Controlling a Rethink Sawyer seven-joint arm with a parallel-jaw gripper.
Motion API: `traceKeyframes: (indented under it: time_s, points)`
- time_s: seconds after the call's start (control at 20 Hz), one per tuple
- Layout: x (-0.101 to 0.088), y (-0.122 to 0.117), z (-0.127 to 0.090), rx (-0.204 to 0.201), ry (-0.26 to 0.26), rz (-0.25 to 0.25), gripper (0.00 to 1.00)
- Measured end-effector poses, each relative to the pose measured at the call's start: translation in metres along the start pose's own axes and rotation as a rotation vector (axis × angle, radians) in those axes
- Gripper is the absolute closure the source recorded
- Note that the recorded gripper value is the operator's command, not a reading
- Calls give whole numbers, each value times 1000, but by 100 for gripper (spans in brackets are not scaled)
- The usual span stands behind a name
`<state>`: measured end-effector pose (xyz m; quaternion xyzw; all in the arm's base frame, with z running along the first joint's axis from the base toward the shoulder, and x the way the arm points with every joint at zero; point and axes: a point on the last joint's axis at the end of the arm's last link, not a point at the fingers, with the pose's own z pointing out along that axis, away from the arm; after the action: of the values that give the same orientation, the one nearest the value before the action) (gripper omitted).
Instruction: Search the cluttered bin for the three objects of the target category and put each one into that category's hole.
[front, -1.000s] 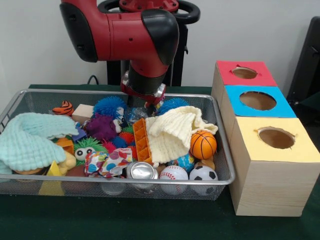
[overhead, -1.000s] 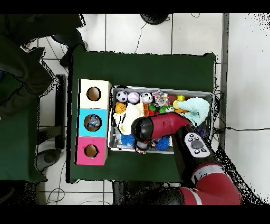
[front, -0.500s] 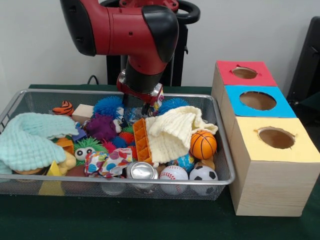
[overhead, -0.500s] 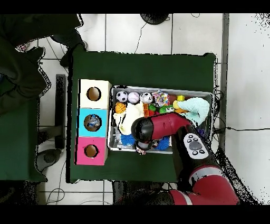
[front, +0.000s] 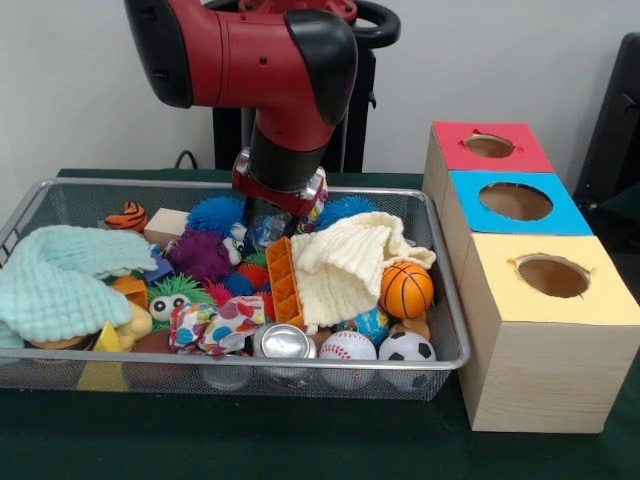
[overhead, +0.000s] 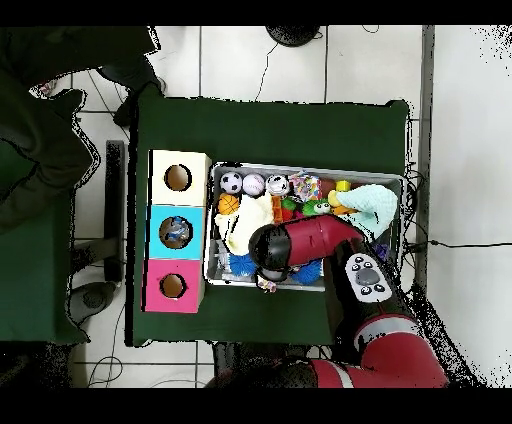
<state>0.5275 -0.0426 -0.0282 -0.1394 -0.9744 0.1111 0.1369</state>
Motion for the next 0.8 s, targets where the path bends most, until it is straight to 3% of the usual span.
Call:
traceKeyframes:
  time_s: [0.2,0.8]
  points:
    - [-8,1,6,-41,-62,8,0]
    - [-10,-1,7,-52,-70,20,0]
